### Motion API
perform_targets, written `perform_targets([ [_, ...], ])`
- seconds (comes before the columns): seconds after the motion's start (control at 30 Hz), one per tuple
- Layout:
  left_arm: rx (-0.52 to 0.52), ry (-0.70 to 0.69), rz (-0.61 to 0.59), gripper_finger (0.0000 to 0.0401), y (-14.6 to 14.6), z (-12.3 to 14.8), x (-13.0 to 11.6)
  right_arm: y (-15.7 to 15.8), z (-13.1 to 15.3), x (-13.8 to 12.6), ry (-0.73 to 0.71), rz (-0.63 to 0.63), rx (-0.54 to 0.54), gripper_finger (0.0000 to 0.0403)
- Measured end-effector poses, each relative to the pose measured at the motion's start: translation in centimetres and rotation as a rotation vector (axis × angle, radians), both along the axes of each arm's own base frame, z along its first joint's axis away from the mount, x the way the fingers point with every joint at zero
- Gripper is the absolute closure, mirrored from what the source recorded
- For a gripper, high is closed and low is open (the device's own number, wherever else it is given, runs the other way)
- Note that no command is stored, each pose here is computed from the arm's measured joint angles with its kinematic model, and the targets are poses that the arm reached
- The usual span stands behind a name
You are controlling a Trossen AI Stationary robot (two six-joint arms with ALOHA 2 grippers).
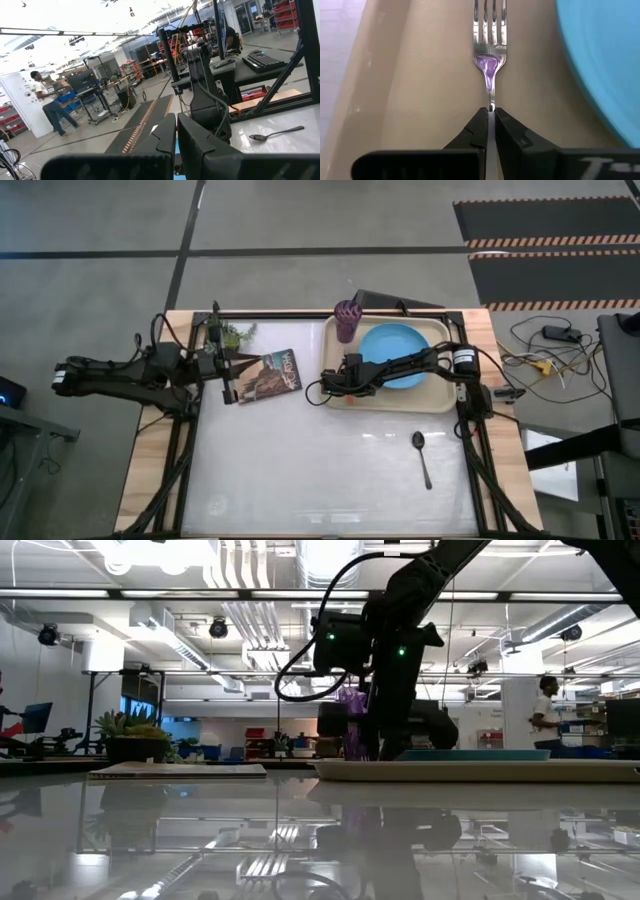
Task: Pick and place plate/cup/fork/spoon on tray
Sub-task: Put the orange fork on the tray to the left of the blue plate, then put the black spoon on the tray to the right of the blue plate
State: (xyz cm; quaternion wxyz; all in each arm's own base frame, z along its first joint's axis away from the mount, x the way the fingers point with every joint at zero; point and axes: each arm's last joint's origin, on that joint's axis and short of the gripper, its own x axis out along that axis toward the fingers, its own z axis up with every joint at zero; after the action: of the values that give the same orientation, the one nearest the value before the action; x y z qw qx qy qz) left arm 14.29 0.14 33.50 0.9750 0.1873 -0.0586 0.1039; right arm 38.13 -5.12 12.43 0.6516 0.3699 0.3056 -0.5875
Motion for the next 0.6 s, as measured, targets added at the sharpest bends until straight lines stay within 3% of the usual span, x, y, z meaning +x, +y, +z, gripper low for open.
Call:
perform_targets([
  [0.17, 0.000, -0.001, 0.000, 0.0401, 0.0, 0.0, 0.0, 0.0, 0.5, 0.0, -0.011, 0.006, 0.002, 0.0374],
  [0.47, 0.000, -0.001, 0.001, 0.0401, 0.0, 0.0, 0.0, 0.0, 0.7, -0.1, -0.011, 0.008, 0.002, 0.0277],
  [0.6, 0.000, -0.001, 0.001, 0.0401, 0.0, 0.0, 0.0, 0.0, 2.3, -0.3, -0.041, 0.032, 0.002, 0.0249],
])
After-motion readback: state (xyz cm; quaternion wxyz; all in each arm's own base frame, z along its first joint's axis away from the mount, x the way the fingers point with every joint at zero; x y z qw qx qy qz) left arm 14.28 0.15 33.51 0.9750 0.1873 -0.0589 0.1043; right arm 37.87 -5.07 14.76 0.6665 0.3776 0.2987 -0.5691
